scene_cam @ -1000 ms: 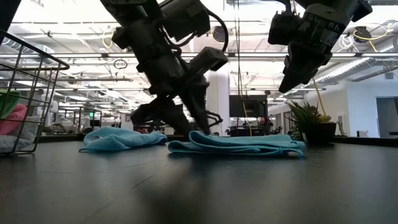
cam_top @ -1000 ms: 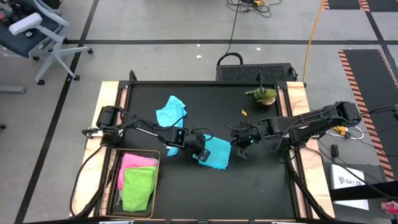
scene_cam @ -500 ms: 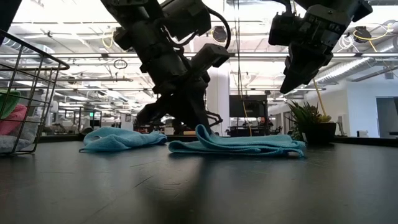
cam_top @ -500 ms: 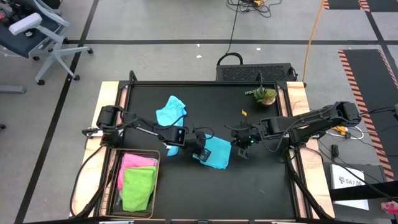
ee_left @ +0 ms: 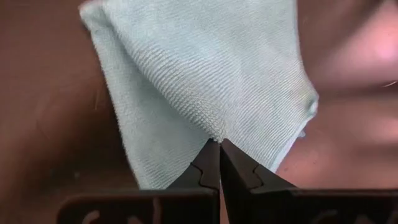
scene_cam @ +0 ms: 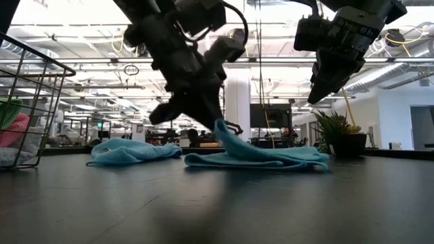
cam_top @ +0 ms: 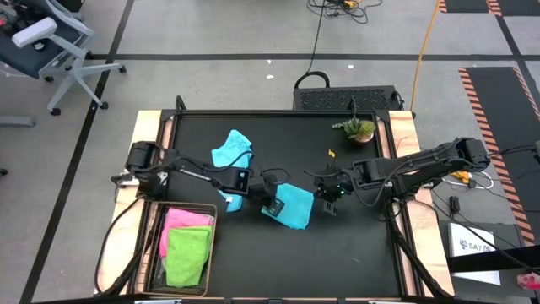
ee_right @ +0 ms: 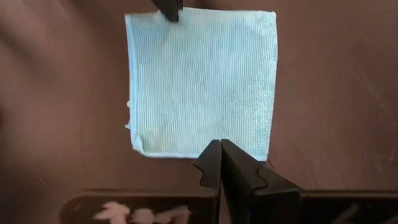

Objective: Fold microfiber towels
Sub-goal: Fold the right blue microfiber cloth, then put the right folded blue microfiber cloth into the wire basket

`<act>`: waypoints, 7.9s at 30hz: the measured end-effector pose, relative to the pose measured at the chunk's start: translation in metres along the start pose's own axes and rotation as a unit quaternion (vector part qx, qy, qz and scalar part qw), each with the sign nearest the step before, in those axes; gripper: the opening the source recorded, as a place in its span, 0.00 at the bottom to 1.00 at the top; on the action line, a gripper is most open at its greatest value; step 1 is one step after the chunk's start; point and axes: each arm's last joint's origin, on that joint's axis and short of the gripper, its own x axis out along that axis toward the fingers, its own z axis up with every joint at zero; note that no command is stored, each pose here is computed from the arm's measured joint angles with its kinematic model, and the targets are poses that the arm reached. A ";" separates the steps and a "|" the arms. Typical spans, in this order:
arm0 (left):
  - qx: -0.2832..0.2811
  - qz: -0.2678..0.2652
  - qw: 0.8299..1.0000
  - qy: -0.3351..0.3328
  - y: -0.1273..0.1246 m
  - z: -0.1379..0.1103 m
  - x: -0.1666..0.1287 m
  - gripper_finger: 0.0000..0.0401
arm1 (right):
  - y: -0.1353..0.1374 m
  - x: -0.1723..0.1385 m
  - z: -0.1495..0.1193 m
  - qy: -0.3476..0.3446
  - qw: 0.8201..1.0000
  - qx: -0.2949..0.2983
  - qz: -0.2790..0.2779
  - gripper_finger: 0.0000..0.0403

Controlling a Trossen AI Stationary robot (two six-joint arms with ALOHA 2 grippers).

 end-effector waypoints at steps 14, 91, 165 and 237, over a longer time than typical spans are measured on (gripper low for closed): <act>0.025 0.097 0.994 0.046 0.020 -0.004 -0.011 0.02 | -0.001 -0.001 -0.002 0.008 1.000 0.002 -0.003 0.00; 0.078 0.166 0.969 -0.168 0.041 0.036 -0.172 0.18 | 0.020 0.098 0.087 0.120 0.991 -0.016 0.053 0.00; 0.071 0.072 0.989 -0.104 0.012 0.029 -0.089 0.18 | -0.005 0.103 0.021 0.135 0.990 -0.017 -0.035 0.00; 0.060 -0.160 0.985 -0.031 -0.024 0.014 -0.003 0.57 | 0.000 -0.013 0.042 -0.005 0.993 -0.074 -0.095 0.00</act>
